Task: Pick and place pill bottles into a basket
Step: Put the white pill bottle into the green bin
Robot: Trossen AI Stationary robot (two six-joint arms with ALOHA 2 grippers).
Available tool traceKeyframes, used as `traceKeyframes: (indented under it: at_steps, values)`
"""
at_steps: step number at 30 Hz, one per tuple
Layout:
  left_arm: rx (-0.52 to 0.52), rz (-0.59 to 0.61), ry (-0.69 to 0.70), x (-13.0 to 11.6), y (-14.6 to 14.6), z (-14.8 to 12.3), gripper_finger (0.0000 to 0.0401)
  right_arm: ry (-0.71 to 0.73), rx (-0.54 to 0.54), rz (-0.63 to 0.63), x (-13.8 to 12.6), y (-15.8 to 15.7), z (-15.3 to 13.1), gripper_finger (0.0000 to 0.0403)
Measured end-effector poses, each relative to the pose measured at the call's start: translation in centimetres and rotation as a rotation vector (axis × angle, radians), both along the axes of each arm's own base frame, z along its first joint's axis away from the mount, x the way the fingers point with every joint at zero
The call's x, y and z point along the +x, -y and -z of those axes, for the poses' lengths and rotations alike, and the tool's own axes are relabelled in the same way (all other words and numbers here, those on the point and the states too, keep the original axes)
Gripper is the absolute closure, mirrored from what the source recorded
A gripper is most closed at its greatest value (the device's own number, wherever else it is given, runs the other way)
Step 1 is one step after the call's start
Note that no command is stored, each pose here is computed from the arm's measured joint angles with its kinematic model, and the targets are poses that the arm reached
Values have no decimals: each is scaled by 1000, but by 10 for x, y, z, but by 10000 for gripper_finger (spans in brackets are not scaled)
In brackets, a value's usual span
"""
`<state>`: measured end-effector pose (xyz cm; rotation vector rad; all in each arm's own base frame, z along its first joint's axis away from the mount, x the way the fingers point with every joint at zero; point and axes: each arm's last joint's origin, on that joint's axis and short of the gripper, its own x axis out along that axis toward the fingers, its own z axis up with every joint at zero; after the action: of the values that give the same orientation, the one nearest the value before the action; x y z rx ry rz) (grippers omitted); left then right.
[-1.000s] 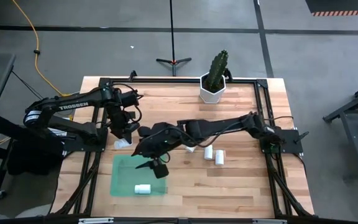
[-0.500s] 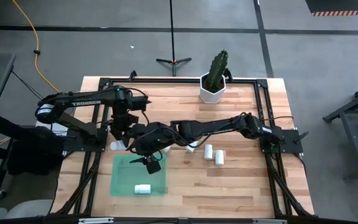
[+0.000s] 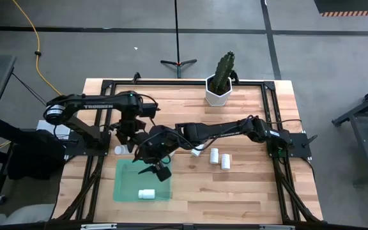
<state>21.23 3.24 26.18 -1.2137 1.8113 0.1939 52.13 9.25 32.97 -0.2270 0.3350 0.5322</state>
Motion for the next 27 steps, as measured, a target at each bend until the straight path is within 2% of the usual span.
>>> traceKeyframes:
  at_steps: [7, 14, 17, 23, 27]
  values:
    - [-13, 21, -25, 7, -2, 9, 217, 49, 34, -11, 2, 2, -6, 194]
    - [-9, 40, -18, 8, -2, 11, 217, 61, 220, -4, 6, 9, -16, 194]
    - [-2, 54, -14, 8, -3, 11, 217, 15, 246, -43, 1, 5, -17, 194]
    - [-8, 64, -2, 8, -3, 11, 217, -303, 103, -33, -15, 5, 13, 194]
    - [-25, 73, 15, 8, -2, 11, 217, -391, -64, 39, -23, 9, 25, 194]
